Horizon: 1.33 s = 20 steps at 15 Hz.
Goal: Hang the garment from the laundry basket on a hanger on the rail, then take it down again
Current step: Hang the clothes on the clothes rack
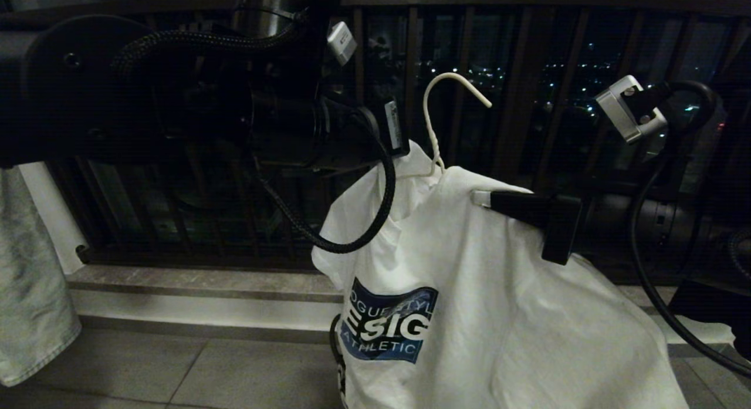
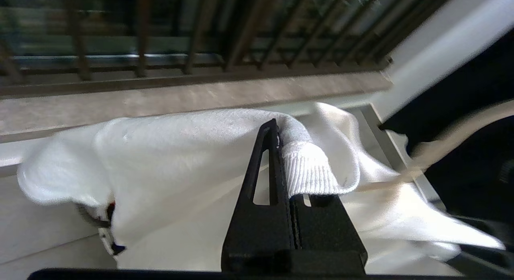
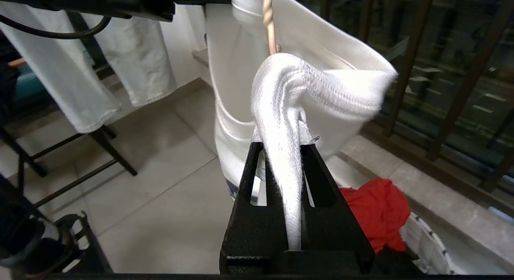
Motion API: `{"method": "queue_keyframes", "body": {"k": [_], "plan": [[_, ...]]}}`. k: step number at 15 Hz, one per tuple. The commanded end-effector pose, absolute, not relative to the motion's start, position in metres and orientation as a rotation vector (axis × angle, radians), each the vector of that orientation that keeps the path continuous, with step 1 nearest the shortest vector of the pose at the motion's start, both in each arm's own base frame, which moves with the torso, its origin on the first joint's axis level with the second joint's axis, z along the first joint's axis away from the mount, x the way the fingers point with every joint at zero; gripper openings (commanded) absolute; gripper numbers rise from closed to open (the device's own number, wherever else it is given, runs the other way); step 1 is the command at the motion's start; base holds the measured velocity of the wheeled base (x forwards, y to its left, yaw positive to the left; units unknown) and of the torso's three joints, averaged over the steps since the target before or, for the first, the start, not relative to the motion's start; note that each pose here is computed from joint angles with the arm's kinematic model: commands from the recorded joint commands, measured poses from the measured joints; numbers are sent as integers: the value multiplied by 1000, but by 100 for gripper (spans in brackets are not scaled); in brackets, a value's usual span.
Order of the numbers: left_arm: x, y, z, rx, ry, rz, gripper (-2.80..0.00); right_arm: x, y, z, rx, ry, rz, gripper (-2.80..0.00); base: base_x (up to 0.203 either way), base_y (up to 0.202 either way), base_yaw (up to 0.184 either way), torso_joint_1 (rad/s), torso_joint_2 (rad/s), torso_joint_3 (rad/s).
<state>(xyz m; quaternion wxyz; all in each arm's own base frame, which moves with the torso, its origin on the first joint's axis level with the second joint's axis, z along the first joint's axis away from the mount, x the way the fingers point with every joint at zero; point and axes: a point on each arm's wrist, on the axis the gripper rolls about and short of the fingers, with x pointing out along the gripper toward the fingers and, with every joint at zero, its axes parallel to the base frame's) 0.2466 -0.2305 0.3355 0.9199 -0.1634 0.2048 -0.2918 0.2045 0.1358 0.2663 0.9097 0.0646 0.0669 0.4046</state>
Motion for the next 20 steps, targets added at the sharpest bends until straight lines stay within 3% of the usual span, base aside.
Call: {"method": "queue_keyframes", "body": {"k": [1,5,9,20], "plan": [[235,-240,337,-330,424,-628,-280,206,138,264,134,148,841,-280,0,0,0,0,0,0],[208,-244,342,-317,413,-655,-280,214,143,260,170,127,852,-280,0,0,0,0,0,0],[206,-241,326,-254,508,-599,-280,217,144,257,173,135,849,-280,0,0,0,0,0,0],[190,-243,317,-216,543,-622,-280,223,149,250,169,160,848,-280,0,0,0,0,0,0]]}}
